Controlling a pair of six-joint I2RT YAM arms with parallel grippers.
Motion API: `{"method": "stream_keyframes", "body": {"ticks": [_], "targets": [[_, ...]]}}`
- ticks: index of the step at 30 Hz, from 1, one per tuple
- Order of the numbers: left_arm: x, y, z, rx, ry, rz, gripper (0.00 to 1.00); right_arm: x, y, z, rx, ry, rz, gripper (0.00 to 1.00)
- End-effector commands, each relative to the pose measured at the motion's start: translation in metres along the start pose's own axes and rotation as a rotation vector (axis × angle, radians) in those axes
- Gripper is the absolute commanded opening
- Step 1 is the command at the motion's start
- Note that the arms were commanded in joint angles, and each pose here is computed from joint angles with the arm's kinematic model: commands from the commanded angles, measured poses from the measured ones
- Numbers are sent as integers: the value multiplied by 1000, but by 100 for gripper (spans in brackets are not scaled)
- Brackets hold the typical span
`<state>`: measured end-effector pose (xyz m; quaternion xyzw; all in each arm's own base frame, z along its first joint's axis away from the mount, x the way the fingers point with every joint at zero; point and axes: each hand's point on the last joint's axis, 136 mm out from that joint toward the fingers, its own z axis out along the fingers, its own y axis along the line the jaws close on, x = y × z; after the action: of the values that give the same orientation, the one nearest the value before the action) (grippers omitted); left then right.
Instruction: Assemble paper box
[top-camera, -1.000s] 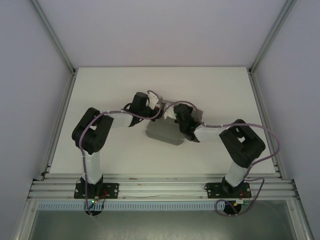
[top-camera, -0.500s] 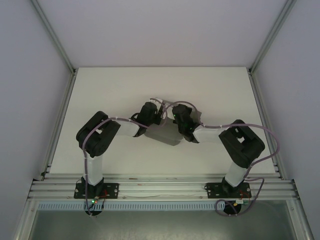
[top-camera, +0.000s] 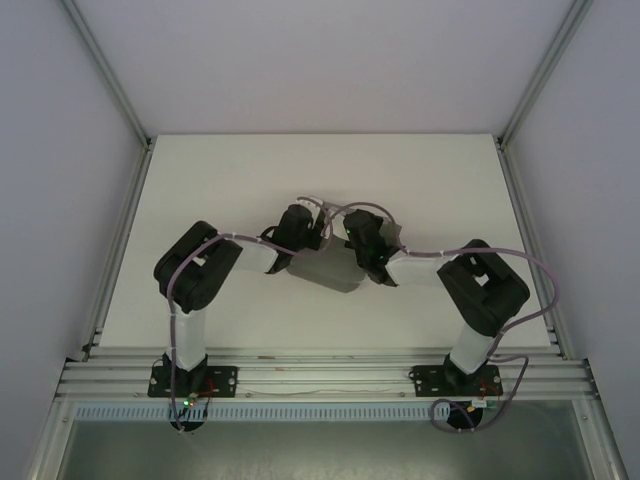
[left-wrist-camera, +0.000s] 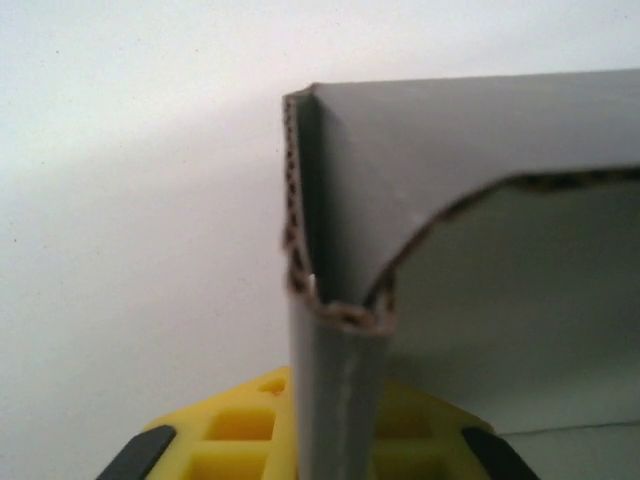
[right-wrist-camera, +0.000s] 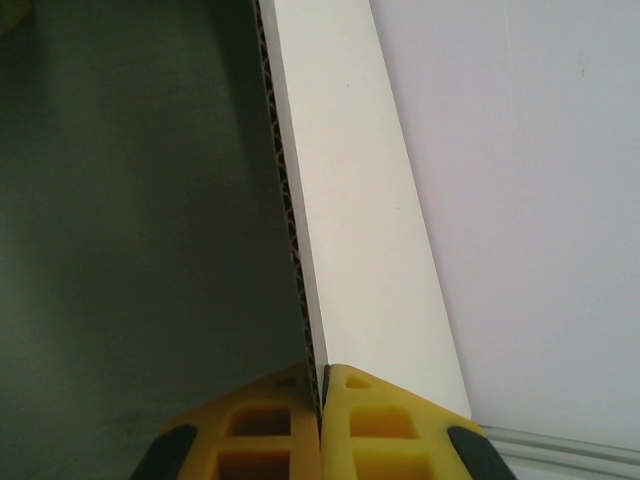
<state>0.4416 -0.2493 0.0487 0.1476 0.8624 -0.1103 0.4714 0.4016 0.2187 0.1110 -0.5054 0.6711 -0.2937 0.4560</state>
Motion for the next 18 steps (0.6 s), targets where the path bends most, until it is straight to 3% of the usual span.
{"method": "stream_keyframes", "body": {"ticks": [1, 5, 9, 16, 18], "targets": [[-12, -6, 10, 19, -39, -21, 0, -18, 10, -9, -75, -71, 47, 0], [-4, -8, 7, 39, -41, 15, 0, -14, -3, -11, -41, -55, 127, 10], [-2, -12, -3, 78, -79, 36, 0, -11, -15, -25, -57, -50, 237, 40], [0, -18, -11, 116, -109, 66, 0, 4, -15, -70, -185, -37, 520, 70], [3, -21, -12, 133, -114, 66, 0, 5, -22, -83, -204, -59, 660, 74]]}}
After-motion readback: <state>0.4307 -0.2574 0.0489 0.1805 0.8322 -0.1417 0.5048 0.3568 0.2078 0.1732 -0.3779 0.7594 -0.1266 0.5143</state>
